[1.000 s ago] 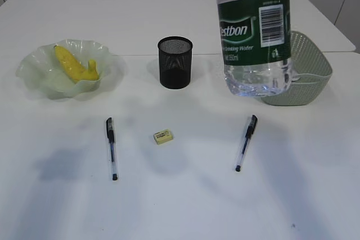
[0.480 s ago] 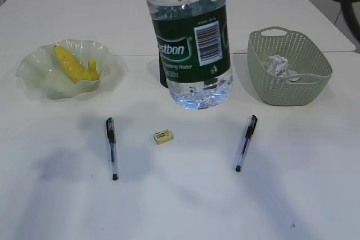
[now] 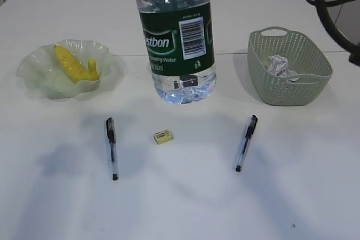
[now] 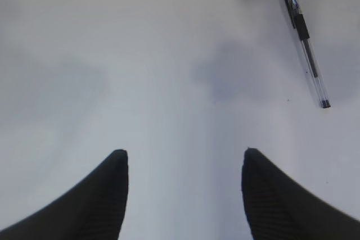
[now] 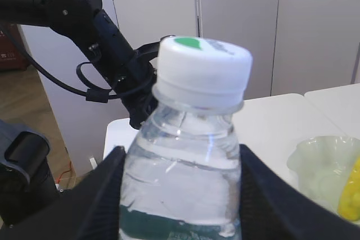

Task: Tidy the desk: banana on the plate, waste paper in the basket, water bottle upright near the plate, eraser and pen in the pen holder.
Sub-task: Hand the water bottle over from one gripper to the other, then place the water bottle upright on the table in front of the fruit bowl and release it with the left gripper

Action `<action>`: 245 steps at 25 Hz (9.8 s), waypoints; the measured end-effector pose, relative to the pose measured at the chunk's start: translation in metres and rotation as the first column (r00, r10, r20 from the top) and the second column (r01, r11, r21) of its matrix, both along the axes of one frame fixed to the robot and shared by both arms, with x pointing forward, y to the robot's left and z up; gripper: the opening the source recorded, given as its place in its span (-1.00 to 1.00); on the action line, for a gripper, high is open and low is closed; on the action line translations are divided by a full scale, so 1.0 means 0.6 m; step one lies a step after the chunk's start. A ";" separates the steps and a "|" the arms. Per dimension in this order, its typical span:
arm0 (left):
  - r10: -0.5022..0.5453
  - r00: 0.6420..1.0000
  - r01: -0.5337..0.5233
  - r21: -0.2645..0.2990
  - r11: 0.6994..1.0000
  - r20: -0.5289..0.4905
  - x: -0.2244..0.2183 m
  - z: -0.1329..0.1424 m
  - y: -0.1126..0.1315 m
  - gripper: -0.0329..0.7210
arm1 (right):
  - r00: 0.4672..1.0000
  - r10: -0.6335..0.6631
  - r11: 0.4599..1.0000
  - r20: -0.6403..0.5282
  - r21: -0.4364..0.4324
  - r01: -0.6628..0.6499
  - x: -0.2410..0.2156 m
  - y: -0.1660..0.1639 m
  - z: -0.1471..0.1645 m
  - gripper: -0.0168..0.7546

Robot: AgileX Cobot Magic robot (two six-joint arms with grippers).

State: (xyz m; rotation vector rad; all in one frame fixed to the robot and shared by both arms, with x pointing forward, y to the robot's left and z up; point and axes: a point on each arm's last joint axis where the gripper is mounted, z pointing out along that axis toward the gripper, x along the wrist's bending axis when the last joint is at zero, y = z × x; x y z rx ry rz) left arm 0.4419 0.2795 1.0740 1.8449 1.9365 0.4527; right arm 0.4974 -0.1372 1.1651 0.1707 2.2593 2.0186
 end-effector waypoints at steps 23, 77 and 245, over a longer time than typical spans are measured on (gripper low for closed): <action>-0.134 0.810 0.186 -0.032 0.982 0.570 0.035 -0.020 -0.060 0.26 | 1.000 -0.002 1.000 0.005 0.003 0.002 0.000 0.000 0.001 0.08; -0.273 0.302 0.920 -0.204 0.335 0.913 -0.037 -0.014 -0.259 0.67 | 0.993 0.121 0.993 0.003 0.006 -0.121 -0.024 0.044 -0.007 0.08; -0.273 0.602 0.444 -0.031 0.896 0.750 0.233 -0.340 -0.055 0.65 | 0.145 -0.989 0.117 -0.039 -0.808 0.578 0.078 -0.261 -0.091 0.25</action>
